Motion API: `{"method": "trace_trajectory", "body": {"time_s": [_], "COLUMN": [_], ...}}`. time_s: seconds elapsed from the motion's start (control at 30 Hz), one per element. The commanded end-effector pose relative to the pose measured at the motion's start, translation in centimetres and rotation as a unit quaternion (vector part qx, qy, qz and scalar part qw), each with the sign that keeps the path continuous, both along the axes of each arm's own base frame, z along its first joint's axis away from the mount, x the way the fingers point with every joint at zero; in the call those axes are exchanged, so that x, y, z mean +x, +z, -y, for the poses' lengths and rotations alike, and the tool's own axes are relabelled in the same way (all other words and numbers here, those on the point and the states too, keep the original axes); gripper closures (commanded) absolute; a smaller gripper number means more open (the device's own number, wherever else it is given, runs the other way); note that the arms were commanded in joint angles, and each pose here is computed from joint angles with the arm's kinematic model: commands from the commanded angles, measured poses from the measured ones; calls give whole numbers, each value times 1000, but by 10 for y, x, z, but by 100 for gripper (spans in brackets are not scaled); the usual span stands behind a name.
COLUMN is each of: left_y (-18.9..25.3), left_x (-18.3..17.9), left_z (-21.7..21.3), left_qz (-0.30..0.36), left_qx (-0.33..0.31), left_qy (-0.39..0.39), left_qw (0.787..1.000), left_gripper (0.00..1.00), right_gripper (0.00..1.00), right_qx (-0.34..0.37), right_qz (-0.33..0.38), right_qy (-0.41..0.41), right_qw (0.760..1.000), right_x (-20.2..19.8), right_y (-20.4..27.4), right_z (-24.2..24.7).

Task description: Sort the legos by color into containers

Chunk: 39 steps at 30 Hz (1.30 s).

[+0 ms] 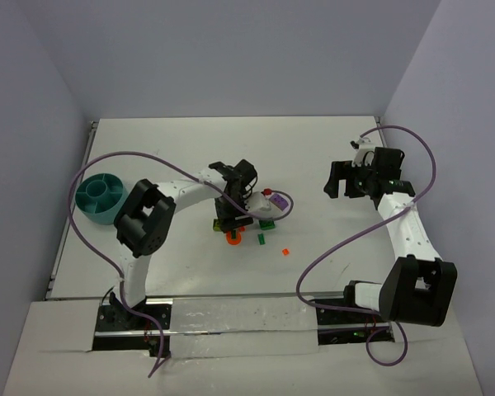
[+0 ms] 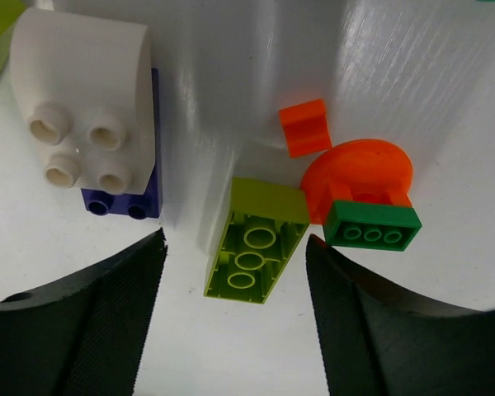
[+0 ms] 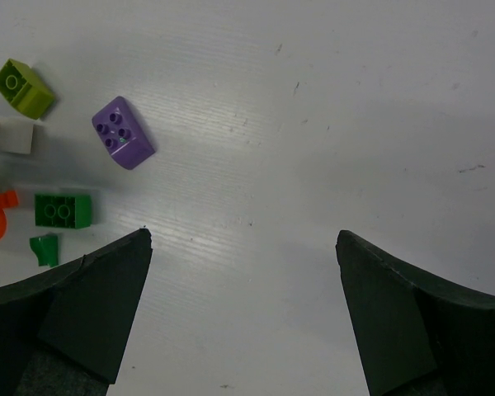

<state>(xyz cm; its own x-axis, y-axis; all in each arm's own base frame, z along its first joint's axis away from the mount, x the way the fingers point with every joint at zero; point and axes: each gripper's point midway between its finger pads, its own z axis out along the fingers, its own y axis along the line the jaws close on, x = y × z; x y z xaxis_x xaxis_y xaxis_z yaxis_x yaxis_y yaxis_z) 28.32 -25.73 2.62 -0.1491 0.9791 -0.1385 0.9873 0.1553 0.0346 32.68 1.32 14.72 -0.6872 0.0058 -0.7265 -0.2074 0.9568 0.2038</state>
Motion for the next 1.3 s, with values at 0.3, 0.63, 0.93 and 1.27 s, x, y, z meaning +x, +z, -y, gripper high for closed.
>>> {"method": "trace_trajectory", "body": {"time_s": [0.3,0.63,0.93,1.27], "left_y": [3,-3,32,228], "left_x": [-2,2,15,45], "left_z": [22,23,26,-29], "left_qz": [23,28,77,130], "left_qx": [-3,0,-20,-386], "left_qy": [-16,-6,13,176], "left_qw": [1000,1000,997,897], "left_gripper": [37,50,80,100], "right_gripper": [0,0,0,0], "right_qx": [-1,-3,2,22], "right_qz": [-2,-2,0,10], "right_qy": [4,4,3,11], "right_qw": [1000,1000,1000,1000], "right_x": [-1,-4,-4,9], "right_y": [-2,-3,-1,12], "right_z": [1,2,0,-5]}}
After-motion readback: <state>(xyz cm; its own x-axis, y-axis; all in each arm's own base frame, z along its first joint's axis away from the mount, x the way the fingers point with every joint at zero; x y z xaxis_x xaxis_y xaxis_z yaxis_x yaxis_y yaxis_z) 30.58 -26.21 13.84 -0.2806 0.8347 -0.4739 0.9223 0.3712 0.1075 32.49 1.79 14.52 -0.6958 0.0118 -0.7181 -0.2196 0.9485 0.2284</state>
